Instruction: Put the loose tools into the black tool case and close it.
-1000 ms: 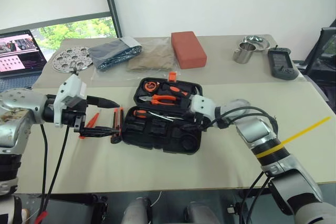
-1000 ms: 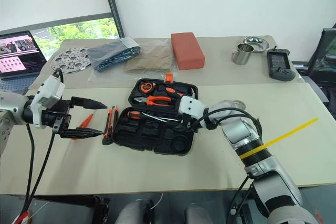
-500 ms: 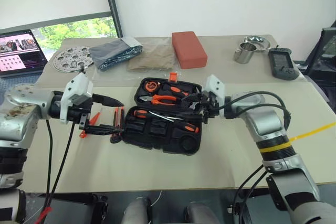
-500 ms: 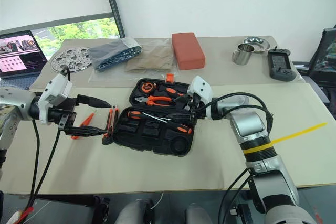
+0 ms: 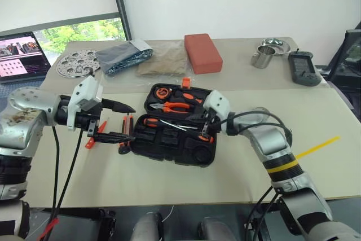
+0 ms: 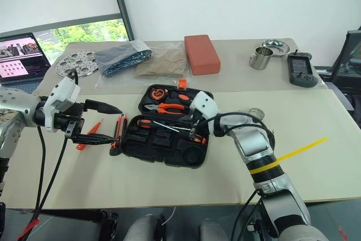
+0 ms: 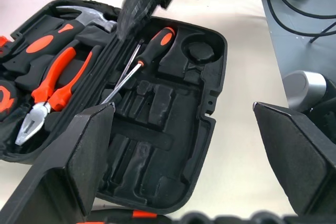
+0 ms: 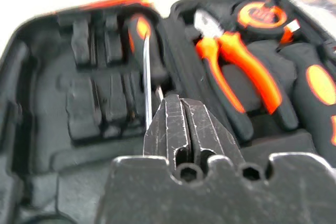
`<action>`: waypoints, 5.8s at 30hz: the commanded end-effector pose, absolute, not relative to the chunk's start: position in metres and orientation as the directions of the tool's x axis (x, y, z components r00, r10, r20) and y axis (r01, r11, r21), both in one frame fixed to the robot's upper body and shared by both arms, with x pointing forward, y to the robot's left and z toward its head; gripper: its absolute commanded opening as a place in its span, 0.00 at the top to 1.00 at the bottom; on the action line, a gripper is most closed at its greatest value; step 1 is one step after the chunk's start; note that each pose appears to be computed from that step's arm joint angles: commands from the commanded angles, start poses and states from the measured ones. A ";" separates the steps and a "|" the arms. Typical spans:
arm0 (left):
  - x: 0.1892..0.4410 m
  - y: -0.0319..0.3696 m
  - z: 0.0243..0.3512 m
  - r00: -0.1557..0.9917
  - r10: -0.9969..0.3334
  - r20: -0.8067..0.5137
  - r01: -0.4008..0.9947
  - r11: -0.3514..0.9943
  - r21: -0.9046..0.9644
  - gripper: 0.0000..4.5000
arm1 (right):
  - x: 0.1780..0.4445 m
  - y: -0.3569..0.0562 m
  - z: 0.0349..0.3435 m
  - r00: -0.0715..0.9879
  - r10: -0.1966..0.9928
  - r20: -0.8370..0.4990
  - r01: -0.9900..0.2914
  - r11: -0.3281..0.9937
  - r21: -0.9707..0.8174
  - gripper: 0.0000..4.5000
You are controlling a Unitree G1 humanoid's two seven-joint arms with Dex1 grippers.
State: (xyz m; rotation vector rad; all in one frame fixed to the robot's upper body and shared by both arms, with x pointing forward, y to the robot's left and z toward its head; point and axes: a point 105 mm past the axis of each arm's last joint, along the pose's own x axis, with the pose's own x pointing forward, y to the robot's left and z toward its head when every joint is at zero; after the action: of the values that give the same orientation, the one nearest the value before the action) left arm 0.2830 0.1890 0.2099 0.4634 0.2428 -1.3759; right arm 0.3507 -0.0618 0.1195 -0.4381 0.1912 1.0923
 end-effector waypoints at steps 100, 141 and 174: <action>0.311 0.306 0.059 0.850 -0.251 -0.464 0.292 0.956 0.019 0.00 | 0.291 -0.024 0.193 0.263 0.964 -0.048 -0.928 0.239 -0.286 0.02; 0.358 0.168 0.152 0.100 -0.758 -0.645 0.936 -0.147 0.318 0.89 | 0.273 -0.110 0.189 0.435 0.900 0.004 -0.870 0.422 -0.254 0.00; 0.366 0.142 0.119 0.022 -0.664 -0.747 0.944 -0.232 0.234 0.89 | 0.267 -0.109 0.184 0.461 0.888 -0.002 -0.856 0.444 -0.264 0.00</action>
State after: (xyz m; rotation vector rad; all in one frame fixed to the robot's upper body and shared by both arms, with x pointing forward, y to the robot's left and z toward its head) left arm 0.3640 0.1421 0.1165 0.9173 0.4045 -1.5851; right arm 0.2687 -0.1101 0.1729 -0.2164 -0.0851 1.0806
